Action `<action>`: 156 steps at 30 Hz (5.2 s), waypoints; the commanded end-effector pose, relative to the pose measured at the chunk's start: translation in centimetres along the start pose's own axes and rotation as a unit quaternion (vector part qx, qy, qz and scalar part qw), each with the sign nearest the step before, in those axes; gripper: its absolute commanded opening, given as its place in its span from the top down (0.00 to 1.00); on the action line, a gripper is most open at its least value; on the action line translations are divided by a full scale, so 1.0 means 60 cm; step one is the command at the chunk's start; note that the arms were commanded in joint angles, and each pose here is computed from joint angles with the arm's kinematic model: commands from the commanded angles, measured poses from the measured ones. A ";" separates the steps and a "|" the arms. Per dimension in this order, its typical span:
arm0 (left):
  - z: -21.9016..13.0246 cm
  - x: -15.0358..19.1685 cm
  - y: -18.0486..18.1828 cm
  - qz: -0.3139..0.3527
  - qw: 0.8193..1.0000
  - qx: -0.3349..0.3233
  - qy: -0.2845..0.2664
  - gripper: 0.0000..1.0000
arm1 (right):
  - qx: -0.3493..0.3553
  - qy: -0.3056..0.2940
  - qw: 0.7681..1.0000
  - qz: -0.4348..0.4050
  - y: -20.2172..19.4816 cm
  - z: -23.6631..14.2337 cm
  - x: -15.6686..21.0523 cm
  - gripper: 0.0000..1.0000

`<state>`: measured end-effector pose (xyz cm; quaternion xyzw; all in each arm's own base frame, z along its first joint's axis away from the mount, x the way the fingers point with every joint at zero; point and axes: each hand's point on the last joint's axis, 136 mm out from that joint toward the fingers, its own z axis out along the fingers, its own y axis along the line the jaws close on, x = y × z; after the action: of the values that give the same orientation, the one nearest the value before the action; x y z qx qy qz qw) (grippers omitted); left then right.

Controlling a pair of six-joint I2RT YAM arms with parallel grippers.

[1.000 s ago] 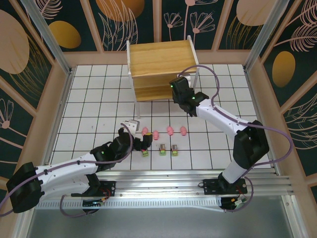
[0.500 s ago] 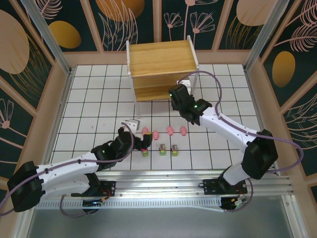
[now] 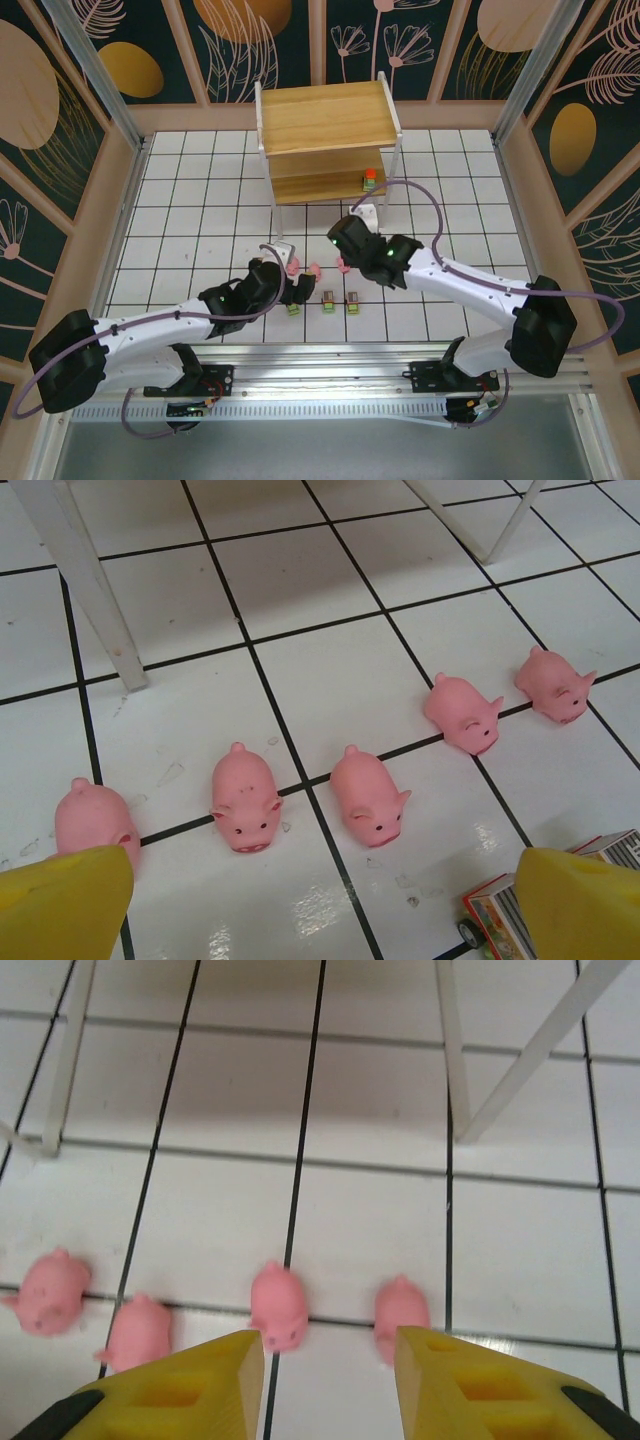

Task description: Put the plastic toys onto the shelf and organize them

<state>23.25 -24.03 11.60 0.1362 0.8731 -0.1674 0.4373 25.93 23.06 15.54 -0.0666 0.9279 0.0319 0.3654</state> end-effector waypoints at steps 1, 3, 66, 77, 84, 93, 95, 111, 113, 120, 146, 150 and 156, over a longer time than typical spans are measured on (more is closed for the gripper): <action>-0.002 0.001 0.006 -0.011 1.000 -0.006 0.005 0.03 | 0.003 0.022 0.999 0.028 -0.005 -0.014 0.043 0.61; -0.004 0.005 0.018 -0.014 1.000 -0.022 0.006 0.03 | 0.003 0.031 0.999 0.030 -0.003 -0.018 0.064 0.61; -0.030 0.075 0.101 -0.040 0.992 -0.109 0.039 0.05 | 0.038 0.097 0.994 0.041 0.023 0.055 0.265 0.57; -0.030 0.075 0.101 -0.039 0.993 -0.109 0.038 0.05 | 0.046 0.098 0.993 0.037 0.021 0.059 0.269 0.58; -0.027 0.074 0.099 -0.034 0.993 -0.109 0.040 0.05 | 0.048 0.098 0.993 0.038 0.019 0.061 0.273 0.60; -0.027 0.075 0.099 -0.035 0.993 -0.109 0.040 0.05 | 0.047 0.103 0.993 0.039 0.013 0.064 0.283 0.61; -0.027 0.074 0.099 -0.035 0.993 -0.109 0.040 0.05 | 0.047 0.105 0.993 0.038 0.013 0.065 0.286 0.62; -0.029 0.069 0.096 -0.035 0.994 -0.101 0.032 0.05 | 0.046 0.059 0.997 0.034 0.015 0.034 0.237 0.75; -0.030 0.067 0.094 -0.034 0.995 -0.095 0.029 0.05 | 0.045 0.051 0.997 0.035 0.017 0.026 0.222 0.75; -0.029 0.056 0.060 -0.011 0.999 -0.036 0.023 0.06 | 0.037 0.032 0.998 0.030 0.029 0.010 0.180 0.75; -0.037 0.040 0.051 0.008 1.000 -0.010 -0.011 0.06 | 0.026 -0.053 0.997 0.041 0.003 0.011 -0.039 0.76; -0.038 0.040 0.050 0.007 1.000 -0.009 -0.014 0.07 | 0.025 -0.069 0.996 0.042 -0.003 0.014 -0.079 0.77; -0.045 0.035 0.049 0.000 1.000 0.004 -0.029 0.08 | 0.019 -0.084 0.995 0.047 -0.009 0.023 -0.129 0.77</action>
<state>20.92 -20.15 10.19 0.1420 0.8684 -0.1641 0.4459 31.08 22.80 18.42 -0.0003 0.9043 0.0320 0.4256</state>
